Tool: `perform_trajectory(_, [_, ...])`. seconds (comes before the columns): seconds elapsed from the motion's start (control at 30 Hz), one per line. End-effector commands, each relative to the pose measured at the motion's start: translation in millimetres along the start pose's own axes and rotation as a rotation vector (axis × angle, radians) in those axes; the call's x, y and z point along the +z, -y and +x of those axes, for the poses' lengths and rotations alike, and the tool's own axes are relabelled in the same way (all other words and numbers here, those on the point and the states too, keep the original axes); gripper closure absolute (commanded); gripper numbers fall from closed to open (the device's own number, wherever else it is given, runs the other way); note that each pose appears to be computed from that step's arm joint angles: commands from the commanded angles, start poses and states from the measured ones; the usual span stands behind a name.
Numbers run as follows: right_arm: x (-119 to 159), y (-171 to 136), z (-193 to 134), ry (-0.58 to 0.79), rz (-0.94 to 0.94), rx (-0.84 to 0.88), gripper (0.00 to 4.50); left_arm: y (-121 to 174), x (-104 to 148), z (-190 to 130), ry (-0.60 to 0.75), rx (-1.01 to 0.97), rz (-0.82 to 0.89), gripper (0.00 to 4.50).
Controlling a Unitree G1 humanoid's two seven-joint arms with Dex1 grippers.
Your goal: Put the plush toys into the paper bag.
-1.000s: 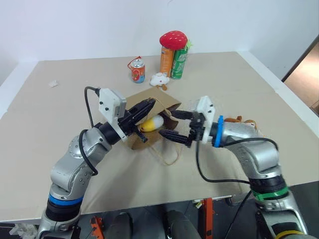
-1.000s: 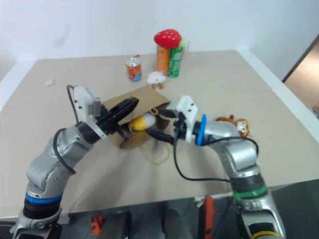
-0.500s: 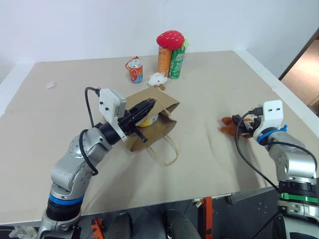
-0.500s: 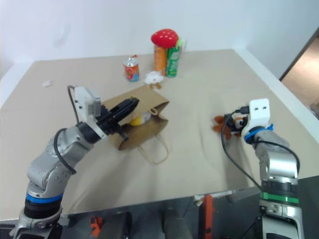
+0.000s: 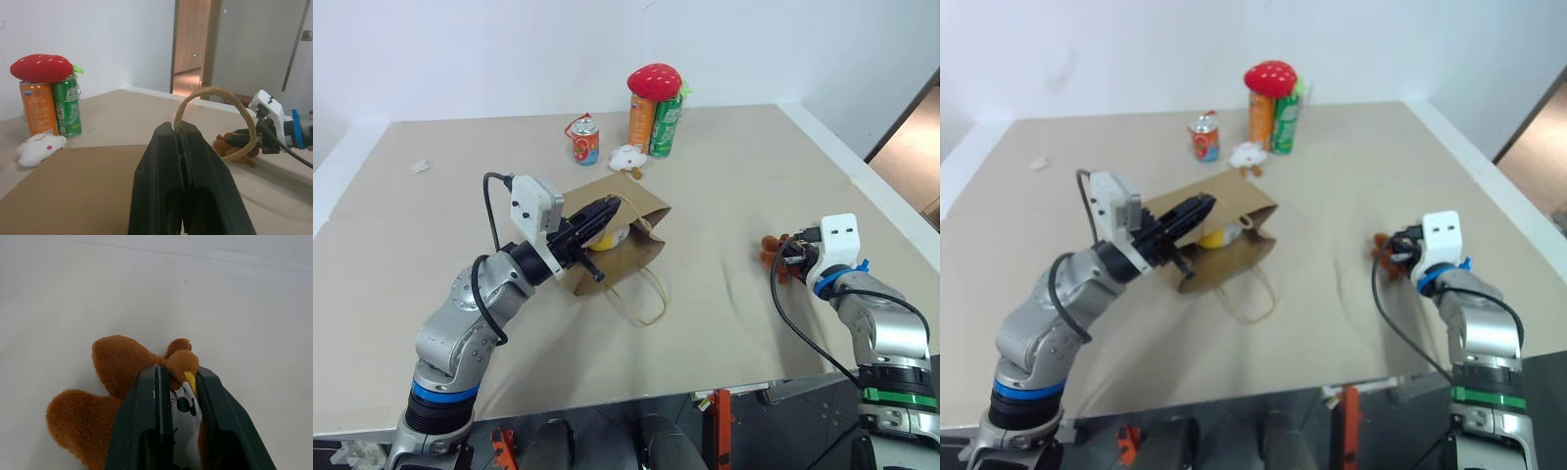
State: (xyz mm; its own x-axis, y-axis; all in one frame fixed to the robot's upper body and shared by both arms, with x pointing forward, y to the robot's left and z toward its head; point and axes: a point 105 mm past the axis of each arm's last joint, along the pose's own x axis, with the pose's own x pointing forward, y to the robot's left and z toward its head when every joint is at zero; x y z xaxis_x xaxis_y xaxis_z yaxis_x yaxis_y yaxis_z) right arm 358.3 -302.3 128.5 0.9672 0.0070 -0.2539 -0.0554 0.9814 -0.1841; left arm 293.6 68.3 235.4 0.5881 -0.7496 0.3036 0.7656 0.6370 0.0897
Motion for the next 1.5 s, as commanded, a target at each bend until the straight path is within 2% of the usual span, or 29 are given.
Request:
perform_trajectory(0.03, [4, 1, -5, 0.019, -0.023, 0.03, 3.75, 1, 12, 1, 0.04, -0.008, 0.032, 4.5])
perform_trajectory(0.13, [37, -19, -12, 0.139, -0.035, 0.174, 3.75, 1, 12, 1, 0.039, -0.009, 0.03, 4.5])
perform_trajectory(0.23, [70, -77, -36, 0.228, -0.063, 0.525, 3.75, 2, 11, 1, 0.036, -0.015, 0.033, 4.5])
perform_trajectory(0.33, [75, -124, -64, 0.218, -0.075, 0.796, 3.75, 1, 11, 2, 0.034, -0.018, 0.035, 4.5])
perform_trajectory(0.5, [84, -180, -85, 0.256, -0.061, 1.017, 3.75, 1, 12, 3, 0.039, -0.012, 0.04, 4.5])
perform_trajectory(0.63, [86, -205, -77, 0.28, -0.058, 1.04, 3.75, 1, 13, 3, 0.041, -0.008, 0.039, 4.5])
perform_trajectory(0.8, [85, -234, -41, 0.311, -0.093, 0.96, 3.75, 2, 12, 3, 0.038, -0.009, 0.036, 4.5])
perform_trajectory(0.97, [86, -252, -20, 0.337, -0.128, 0.916, 3.75, 3, 12, 2, 0.038, -0.006, 0.035, 4.5])
perform_trajectory(1.27, [98, -261, 9, 0.405, -0.138, 0.802, 3.75, 5, 13, 1, 0.042, 0.001, 0.032, 4.5])
perform_trajectory(1.33, [97, -262, 10, 0.4, -0.137, 0.817, 3.07, 5, 13, 1, 0.043, 0.002, 0.032, 4.5])
perform_trajectory(1.4, [96, -264, 6, 0.403, -0.142, 0.841, 2.6, 5, 12, 1, 0.042, 0.002, 0.032, 4.5])
perform_trajectory(1.43, [96, -264, 3, 0.408, -0.147, 0.853, 2.12, 5, 12, 1, 0.041, 0.003, 0.032, 4.5])
perform_trajectory(1.47, [96, -264, 0, 0.413, -0.151, 0.861, 2.12, 5, 12, 1, 0.041, 0.003, 0.032, 4.5])
perform_trajectory(1.5, [96, -264, -2, 0.416, -0.152, 0.87, 1.51, 5, 12, 1, 0.04, 0.003, 0.032, 4.5])
